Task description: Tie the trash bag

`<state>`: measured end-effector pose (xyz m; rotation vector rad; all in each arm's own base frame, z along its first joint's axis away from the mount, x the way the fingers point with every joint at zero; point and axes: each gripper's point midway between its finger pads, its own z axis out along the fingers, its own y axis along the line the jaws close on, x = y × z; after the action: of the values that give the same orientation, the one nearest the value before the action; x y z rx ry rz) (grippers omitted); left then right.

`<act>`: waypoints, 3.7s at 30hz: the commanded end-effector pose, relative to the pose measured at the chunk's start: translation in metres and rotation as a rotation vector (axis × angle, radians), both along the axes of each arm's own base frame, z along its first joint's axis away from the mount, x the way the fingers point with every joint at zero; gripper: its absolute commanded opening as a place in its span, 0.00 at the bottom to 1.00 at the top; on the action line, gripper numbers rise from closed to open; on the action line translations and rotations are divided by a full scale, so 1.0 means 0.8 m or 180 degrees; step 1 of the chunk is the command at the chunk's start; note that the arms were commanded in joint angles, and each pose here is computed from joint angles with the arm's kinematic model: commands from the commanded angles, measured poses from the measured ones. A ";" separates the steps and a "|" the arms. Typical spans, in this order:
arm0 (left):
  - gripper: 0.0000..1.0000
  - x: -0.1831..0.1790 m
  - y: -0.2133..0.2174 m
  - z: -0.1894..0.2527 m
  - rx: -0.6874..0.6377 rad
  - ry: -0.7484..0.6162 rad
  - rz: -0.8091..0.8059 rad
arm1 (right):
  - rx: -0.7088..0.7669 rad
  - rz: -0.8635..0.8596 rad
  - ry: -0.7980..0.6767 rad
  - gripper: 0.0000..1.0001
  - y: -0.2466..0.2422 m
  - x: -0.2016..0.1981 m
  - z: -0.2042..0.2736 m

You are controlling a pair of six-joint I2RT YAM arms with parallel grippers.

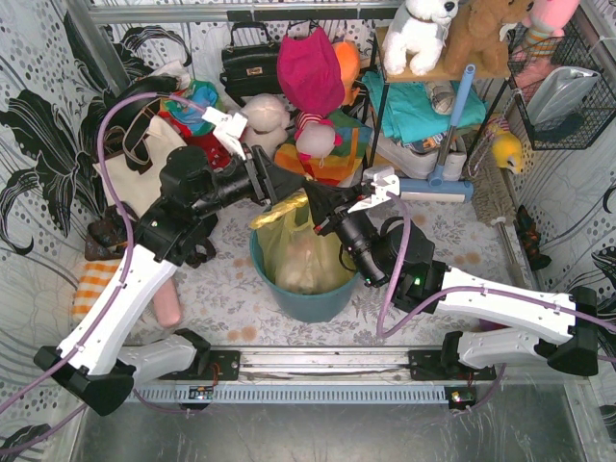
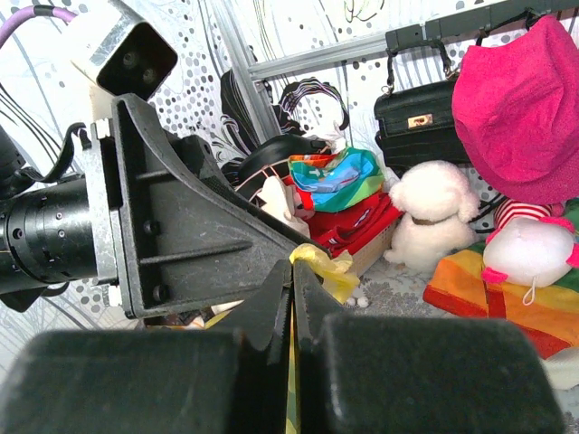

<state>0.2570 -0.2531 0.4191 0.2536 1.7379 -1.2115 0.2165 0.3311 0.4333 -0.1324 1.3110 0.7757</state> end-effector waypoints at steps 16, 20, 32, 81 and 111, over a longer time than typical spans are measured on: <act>0.59 -0.021 0.009 0.021 0.0236 -0.0185 -0.0109 | 0.0255 0.0146 -0.0107 0.00 -0.007 -0.013 0.028; 0.58 -0.018 0.001 0.012 0.0296 -0.0102 -0.0214 | 0.0278 0.0175 -0.0128 0.00 -0.005 -0.014 0.032; 0.62 0.001 -0.021 0.002 -0.0021 -0.0013 -0.0288 | 0.0276 0.0238 -0.0115 0.00 0.002 -0.016 0.032; 0.00 -0.007 0.008 0.050 -0.0551 -0.0490 0.0124 | 0.0073 0.1287 0.0792 0.26 0.011 -0.085 0.000; 0.00 -0.014 0.010 0.054 -0.0594 -0.0515 0.0098 | 0.1308 0.1014 0.1973 0.50 0.062 -0.052 -0.096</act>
<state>0.2511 -0.2470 0.4512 0.1804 1.5326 -1.2889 0.1727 0.3775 0.3320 0.1590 1.7787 1.3137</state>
